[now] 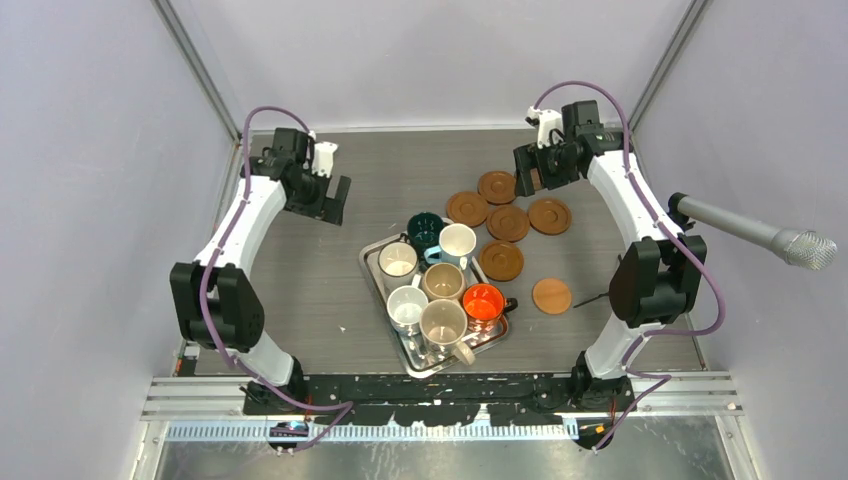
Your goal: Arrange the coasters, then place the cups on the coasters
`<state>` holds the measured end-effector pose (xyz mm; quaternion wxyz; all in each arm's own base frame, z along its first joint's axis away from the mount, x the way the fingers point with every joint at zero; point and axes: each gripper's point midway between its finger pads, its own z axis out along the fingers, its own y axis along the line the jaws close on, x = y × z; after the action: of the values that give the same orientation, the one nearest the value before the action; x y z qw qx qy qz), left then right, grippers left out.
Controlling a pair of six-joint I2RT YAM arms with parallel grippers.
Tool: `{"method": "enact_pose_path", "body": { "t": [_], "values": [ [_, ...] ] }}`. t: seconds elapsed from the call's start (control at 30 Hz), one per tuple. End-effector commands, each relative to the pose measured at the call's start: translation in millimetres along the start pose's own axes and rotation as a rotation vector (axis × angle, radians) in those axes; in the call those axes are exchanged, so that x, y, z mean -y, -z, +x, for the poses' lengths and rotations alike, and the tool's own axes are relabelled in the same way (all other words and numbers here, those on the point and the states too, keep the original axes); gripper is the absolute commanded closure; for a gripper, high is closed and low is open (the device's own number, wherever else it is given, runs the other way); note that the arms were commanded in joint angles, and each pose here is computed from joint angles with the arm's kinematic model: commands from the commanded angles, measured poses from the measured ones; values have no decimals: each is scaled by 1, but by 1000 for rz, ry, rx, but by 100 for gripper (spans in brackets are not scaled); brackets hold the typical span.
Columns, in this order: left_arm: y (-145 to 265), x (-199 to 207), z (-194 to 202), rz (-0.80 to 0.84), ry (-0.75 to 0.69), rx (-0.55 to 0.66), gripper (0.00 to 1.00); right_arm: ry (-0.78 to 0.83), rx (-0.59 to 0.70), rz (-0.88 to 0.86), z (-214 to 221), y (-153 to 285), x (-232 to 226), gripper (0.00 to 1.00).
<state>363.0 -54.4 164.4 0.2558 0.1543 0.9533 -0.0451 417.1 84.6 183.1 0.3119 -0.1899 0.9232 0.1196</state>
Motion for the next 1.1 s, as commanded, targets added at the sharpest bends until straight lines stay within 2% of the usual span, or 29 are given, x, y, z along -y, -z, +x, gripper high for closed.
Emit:
{"method": "enact_pose_path", "body": {
  "t": [0.0,0.17,0.33,0.43,0.8,1.07],
  "values": [
    [-3,19,-7,90,0,50,0,7,30,-8,-6,8,-3,13],
    [-31,38,-1,185,-6,25,2,12,5,-4,-4,11,-2,13],
    [-62,63,15,313,113,-46,31,27,-14,21,2,17,1,13],
    [-79,74,29,358,210,-92,38,30,-24,32,4,20,2,13],
    [-110,95,77,429,419,-183,48,24,-47,49,11,22,4,13],
    [-131,99,85,467,534,-206,57,19,-58,54,13,22,5,13]
  ]
}}
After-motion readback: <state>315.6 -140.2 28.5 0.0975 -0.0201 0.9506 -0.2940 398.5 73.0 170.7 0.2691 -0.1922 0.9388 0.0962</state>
